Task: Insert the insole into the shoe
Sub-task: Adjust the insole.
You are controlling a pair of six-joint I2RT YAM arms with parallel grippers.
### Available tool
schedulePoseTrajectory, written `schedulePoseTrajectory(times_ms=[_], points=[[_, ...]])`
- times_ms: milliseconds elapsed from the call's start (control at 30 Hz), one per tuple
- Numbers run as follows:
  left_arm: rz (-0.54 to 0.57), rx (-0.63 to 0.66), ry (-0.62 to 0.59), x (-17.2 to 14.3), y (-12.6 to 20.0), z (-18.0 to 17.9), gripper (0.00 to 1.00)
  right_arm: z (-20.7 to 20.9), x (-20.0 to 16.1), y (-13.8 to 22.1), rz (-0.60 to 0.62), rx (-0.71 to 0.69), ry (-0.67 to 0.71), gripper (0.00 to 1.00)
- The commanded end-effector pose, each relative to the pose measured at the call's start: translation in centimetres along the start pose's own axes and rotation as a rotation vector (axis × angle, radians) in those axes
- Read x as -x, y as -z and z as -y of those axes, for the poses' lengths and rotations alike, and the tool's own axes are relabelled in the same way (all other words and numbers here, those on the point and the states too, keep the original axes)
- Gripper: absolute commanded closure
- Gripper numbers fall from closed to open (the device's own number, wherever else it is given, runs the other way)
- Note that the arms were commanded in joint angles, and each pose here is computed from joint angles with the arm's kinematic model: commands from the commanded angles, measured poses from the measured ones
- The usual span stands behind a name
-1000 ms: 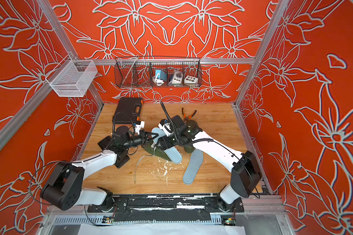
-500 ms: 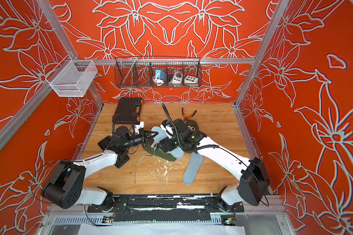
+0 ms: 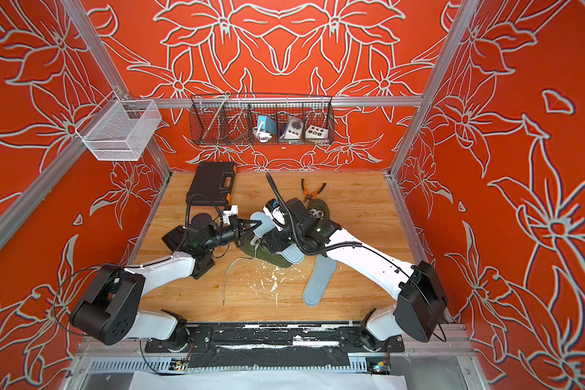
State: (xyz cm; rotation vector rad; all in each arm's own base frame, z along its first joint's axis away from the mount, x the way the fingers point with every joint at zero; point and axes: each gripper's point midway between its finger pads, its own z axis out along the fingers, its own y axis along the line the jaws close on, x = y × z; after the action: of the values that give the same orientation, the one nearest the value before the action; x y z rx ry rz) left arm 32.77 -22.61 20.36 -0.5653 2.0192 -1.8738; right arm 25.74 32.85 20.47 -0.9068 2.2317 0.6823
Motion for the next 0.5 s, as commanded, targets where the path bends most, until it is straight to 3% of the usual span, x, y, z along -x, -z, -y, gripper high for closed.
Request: schedulePoseTrajectory(times_ms=[0,467], points=[[0.005,-0.053,0.02,-0.1,0.2,0.6,1.0,0.4,-0.7,-0.8,-0.014,-0.021,0.03,0.15],[0.006,-0.077,0.048,-0.1,0.3,0.8,1.0,0.1,-1.8,-2.1,-0.075,-0.004,0.075,0.13]])
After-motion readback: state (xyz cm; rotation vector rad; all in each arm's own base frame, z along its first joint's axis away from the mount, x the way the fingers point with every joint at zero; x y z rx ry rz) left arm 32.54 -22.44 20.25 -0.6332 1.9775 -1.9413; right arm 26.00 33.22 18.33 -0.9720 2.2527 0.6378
